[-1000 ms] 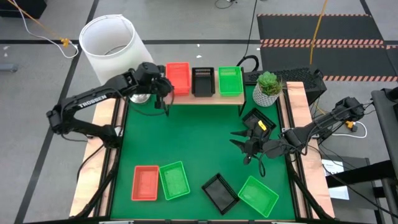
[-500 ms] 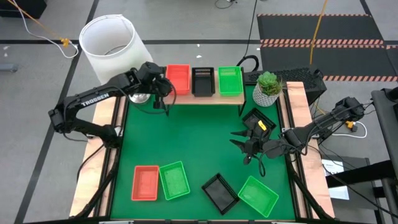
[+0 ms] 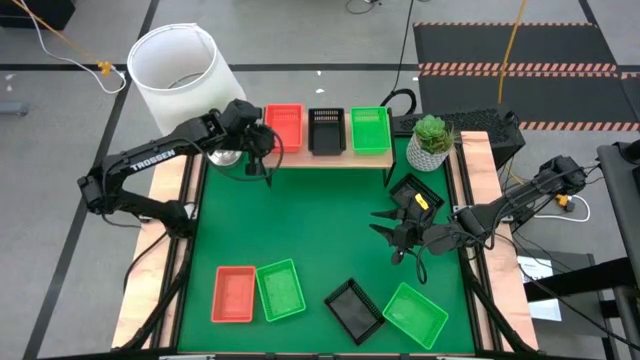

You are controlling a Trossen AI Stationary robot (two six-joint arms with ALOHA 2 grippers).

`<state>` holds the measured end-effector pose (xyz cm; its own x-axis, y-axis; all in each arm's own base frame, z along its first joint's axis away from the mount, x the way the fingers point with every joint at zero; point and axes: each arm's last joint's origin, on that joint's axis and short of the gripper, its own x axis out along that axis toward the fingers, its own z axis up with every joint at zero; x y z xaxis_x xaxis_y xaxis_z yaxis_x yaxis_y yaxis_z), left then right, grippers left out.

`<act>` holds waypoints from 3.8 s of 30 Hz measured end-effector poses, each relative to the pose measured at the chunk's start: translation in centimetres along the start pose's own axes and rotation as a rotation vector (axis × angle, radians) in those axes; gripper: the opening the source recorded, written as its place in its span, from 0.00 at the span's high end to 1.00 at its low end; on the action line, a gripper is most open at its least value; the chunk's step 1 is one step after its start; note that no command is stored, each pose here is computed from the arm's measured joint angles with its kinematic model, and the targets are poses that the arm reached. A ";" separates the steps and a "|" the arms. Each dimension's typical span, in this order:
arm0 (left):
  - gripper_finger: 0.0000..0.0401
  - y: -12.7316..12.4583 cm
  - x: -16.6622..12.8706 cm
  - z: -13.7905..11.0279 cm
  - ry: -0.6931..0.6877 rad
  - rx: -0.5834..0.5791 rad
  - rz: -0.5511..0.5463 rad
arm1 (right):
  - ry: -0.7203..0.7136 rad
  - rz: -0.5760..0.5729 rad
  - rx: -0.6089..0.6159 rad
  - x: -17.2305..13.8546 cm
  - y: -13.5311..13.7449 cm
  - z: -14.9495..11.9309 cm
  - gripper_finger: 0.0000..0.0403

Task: Stack baskets on shelf by color
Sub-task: Stack the bottom black basket into the black basket on the shelf

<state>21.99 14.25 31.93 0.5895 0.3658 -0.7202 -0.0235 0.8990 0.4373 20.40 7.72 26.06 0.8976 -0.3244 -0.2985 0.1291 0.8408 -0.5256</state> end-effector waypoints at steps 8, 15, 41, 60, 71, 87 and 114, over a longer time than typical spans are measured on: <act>0.71 0.1 -0.3 0.4 -0.035 -0.027 0.023 | 0.000 0.000 0.000 0.0 0.0 0.0 0.67; 0.69 -0.4 -1.4 1.1 -0.092 -0.030 0.042 | -0.015 0.052 0.004 0.0 0.2 0.0 0.67; 0.69 -10.5 -5.3 5.1 -0.299 -0.093 -0.212 | -0.030 0.536 0.323 -0.8 3.2 0.4 0.67; 0.69 -14.4 -2.1 2.0 -0.405 -0.160 -0.237 | 0.186 0.925 0.551 1.6 11.1 -0.9 0.53; 0.69 -14.4 -2.1 2.0 -0.404 -0.176 -0.241 | 0.190 0.985 0.588 1.1 13.5 -0.9 0.52; 0.69 -14.6 -2.2 2.1 -0.411 -0.174 -0.252 | 0.166 0.952 0.579 -2.0 15.4 0.6 0.52; 0.69 -14.6 -2.2 2.1 -0.415 -0.165 -0.248 | 0.259 0.913 0.440 2.3 17.1 -2.4 0.79</act>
<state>22.76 -0.19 28.26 0.8638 0.0406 -0.5022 0.0500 0.9849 0.1656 23.69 20.30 14.50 0.6199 0.4741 -0.6253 -0.3637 0.8797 0.3063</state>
